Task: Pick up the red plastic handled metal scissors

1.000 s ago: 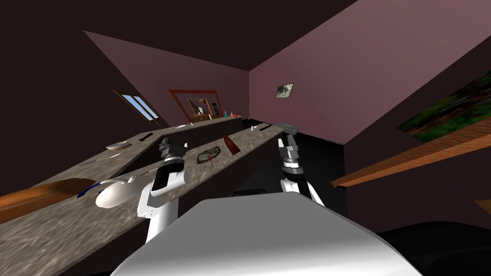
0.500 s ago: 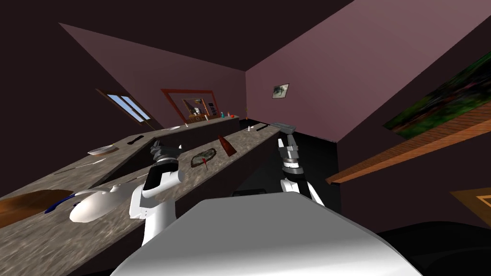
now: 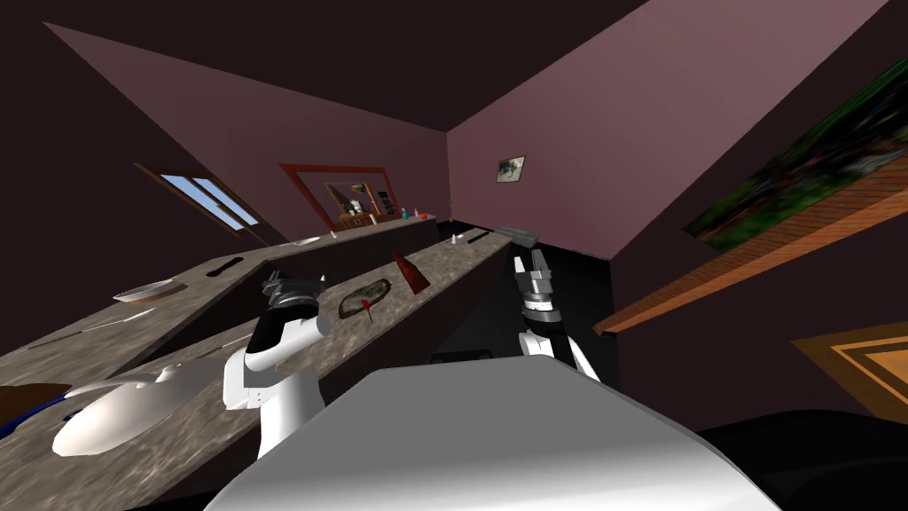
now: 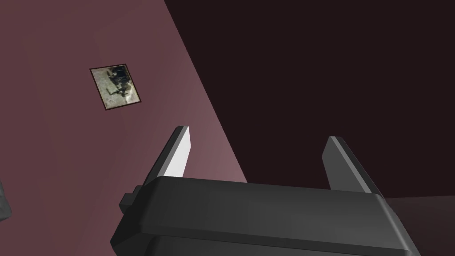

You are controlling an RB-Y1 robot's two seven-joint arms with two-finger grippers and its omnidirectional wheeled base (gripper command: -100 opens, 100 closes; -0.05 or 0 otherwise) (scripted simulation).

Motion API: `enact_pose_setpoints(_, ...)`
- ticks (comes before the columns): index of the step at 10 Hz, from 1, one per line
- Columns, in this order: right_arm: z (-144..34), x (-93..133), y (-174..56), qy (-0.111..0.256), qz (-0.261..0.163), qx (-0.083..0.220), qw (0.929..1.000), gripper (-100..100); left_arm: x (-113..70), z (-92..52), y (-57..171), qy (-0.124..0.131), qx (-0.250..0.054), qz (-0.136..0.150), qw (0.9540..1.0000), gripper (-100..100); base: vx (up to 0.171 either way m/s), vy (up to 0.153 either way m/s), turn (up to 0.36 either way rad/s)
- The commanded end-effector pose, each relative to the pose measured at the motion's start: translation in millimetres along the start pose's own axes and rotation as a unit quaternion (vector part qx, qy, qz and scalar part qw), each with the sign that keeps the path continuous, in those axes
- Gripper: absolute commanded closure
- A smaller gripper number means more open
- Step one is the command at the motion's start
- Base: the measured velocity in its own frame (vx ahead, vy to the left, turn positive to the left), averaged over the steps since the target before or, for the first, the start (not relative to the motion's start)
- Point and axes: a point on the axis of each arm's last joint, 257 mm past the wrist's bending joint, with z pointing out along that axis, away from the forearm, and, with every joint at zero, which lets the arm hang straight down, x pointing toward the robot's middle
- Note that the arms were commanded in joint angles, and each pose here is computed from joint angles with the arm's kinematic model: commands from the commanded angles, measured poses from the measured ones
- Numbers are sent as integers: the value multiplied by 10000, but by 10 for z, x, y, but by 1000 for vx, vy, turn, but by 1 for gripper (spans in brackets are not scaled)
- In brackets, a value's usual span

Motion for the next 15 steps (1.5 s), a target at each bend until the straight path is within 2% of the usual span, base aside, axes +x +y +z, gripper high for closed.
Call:
enact_pose_setpoints(1,0,0,0,0,0,0,10000,0,-217,30,-89,-304,13,-286,9991,-100,32,-57,-117)
enact_pose_setpoints(2,0,0,0,0,0,0,10000,0,-271,26,-53,-404,-64,-288,9987,-100,24,-45,-65)
enact_pose_setpoints(3,0,0,0,0,0,0,10000,0,-453,36,-133,-630,-10,-540,9966,-100,33,-49,-121)
enact_pose_setpoints(4,0,0,0,0,0,0,10000,0,-512,26,-75,-751,-118,-546,9956,-100,29,-40,-56)
enact_pose_setpoints(5,0,0,0,0,0,0,10000,0,-706,18,-132,-1000,-89,-803,9917,-100,33,-56,-115)
enact_pose_setpoints(6,0,0,0,0,0,0,10000,0,-740,9,-94,-1072,-155,-809,9908,-100,27,-40,-49)
enact_pose_setpoints(7,0,0,0,0,0,0,10000,0,-935,-16,-130,-1327,-141,-1069,9853,-100,28,-38,-92)
enact_pose_setpoints(8,0,0,0,0,0,0,10000,0,-962,-25,-100,-1386,-193,-1074,9843,-100,24,-30,-59)
enact_pose_setpoints(9,0,0,0,0,0,0,10000,0,-1147,-63,-129,-1621,-171,-1332,9776,-100,27,-35,-94)
enact_pose_setpoints(10,0,0,0,0,0,0,10000,0,-1175,-76,-93,-1689,-233,-1339,9762,-100,23,-30,-56)
enact_pose_setpoints(12,0,0,0,0,0,0,10000,0,-1513,-185,-61,-2149,-266,-1841,9587,-100,33,-41,-128)
enact_pose_setpoints(13,0,0,0,0,0,0,10000,0,-1572,-219,-39,-2259,-318,-1859,9557,-100,25,-37,-42)
enact_pose_setpoints(14,0,0,0,0,0,0,10000,0,-1733,-291,-27,-2468,-308,-2102,9455,-100,28,-38,-57)
enact_pose_setpoints(15,0,0,0,0,0,0,10000,0,-1752,-308,6,-2524,-363,-2110,9436,-100,20,-22,-43)
